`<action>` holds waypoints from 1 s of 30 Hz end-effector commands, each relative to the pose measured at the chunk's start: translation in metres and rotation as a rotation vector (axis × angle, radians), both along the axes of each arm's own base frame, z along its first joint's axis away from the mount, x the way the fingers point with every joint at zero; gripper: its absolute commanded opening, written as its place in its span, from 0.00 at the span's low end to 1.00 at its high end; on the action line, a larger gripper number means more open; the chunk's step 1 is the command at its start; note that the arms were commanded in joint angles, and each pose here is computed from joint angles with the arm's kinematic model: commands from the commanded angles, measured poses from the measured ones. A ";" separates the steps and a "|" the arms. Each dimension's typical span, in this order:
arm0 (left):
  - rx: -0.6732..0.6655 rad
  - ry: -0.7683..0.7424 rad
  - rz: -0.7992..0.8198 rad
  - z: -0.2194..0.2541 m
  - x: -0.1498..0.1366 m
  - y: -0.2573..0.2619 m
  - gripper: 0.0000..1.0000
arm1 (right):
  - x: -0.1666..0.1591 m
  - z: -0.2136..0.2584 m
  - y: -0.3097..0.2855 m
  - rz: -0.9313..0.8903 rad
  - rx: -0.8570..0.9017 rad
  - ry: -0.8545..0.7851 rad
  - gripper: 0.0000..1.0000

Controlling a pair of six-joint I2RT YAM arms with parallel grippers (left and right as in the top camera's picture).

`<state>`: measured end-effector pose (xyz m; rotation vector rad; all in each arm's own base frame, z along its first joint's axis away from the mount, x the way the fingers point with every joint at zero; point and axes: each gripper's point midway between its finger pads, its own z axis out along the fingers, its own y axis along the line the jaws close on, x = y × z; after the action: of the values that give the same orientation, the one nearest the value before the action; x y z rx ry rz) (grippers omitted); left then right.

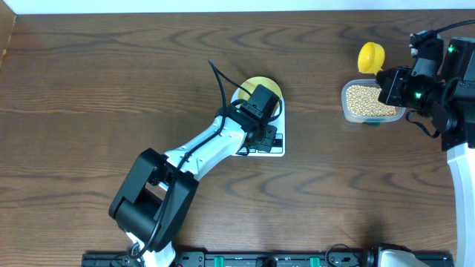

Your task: Scoop item into bowl and weigh 50g on scale

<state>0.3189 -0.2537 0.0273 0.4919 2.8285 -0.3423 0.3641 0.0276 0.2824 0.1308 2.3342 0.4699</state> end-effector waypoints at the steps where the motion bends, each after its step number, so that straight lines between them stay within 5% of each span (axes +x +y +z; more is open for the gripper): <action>1: 0.037 0.048 0.023 -0.021 -0.007 0.007 0.07 | 0.002 0.005 -0.001 0.005 -0.008 -0.016 0.01; 23: 0.061 0.068 0.030 -0.034 -0.009 0.010 0.07 | 0.001 0.003 -0.001 0.005 -0.008 -0.009 0.01; 30: 0.134 0.179 0.060 -0.071 -0.026 0.022 0.07 | 0.001 0.003 -0.001 0.005 -0.008 -0.008 0.01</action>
<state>0.3187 -0.2551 0.0128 0.4556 2.8725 -0.3371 0.3634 0.0277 0.2817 0.1316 2.3382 0.4703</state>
